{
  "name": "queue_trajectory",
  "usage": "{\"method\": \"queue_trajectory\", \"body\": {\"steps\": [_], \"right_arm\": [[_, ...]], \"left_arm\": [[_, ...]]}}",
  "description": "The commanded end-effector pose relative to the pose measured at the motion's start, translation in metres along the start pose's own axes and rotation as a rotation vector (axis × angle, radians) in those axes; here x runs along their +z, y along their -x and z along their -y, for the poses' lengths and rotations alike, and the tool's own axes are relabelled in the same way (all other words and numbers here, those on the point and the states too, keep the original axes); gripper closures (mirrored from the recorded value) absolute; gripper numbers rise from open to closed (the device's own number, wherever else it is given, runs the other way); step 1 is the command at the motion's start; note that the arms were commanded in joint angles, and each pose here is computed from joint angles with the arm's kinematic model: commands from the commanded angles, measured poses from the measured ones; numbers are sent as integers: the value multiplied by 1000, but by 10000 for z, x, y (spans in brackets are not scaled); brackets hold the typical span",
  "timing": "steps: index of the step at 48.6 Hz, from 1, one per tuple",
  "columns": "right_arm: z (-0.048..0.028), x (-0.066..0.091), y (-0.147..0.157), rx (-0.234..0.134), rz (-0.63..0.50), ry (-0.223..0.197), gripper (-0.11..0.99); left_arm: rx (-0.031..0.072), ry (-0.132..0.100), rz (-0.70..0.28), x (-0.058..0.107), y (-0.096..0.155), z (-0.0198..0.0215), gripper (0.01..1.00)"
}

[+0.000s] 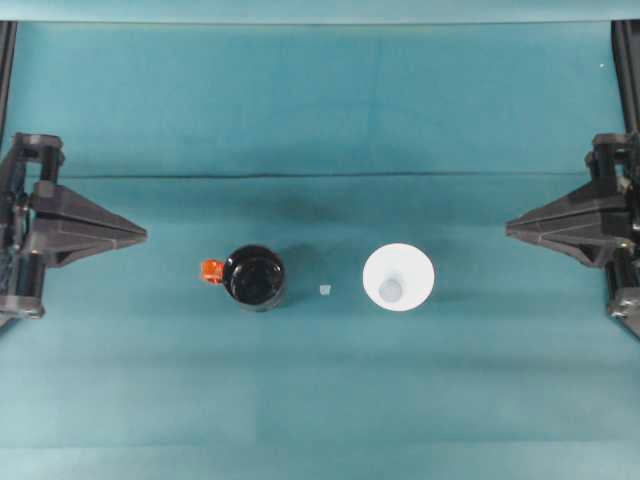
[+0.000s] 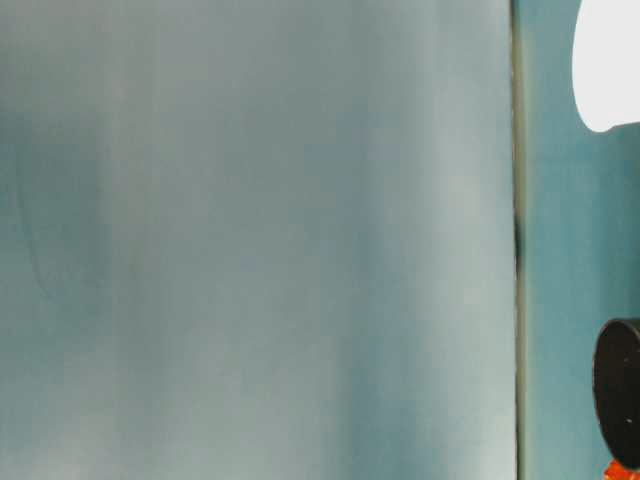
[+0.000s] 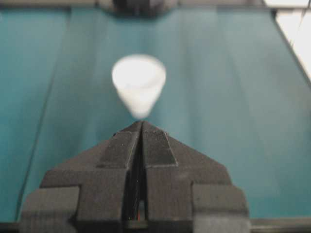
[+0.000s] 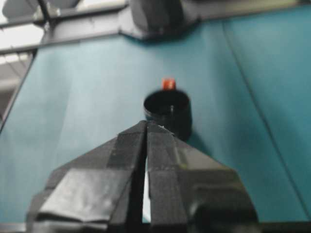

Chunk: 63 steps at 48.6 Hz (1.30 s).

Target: Put the paper cup into the moved red handle cup holder.

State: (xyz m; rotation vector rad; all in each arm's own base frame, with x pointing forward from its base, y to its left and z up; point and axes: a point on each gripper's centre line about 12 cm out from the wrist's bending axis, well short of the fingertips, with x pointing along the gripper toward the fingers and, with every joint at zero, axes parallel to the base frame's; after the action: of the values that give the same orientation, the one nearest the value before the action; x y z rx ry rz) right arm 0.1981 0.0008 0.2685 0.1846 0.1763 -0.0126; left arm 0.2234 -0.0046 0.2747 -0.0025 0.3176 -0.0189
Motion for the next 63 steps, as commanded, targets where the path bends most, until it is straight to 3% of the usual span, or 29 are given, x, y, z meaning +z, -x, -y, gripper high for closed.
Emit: {"method": "queue_trajectory", "body": {"steps": [1, 19, 29, 47, 52, 63], "right_arm": [[-16, 56, -14, 0, -14, -24, 973], [4, -2, -11, -14, -68, -35, 973], [22, -18, -7, -24, -83, -36, 973], [39, -29, -6, -32, -89, -35, 973], [37, -21, -6, -32, -86, -35, 973], [38, -22, -6, -32, -87, -37, 973]], "left_arm": [[4, -1, -90, 45, -84, -5, 982], [10, -6, -475, -251, -470, -12, 982], [8, -26, -526, -225, -606, -20, 982], [30, -17, -622, -353, -642, -102, 971], [32, -14, -642, -380, -643, -106, 804], [31, -16, -666, -392, -656, -107, 160]]}}
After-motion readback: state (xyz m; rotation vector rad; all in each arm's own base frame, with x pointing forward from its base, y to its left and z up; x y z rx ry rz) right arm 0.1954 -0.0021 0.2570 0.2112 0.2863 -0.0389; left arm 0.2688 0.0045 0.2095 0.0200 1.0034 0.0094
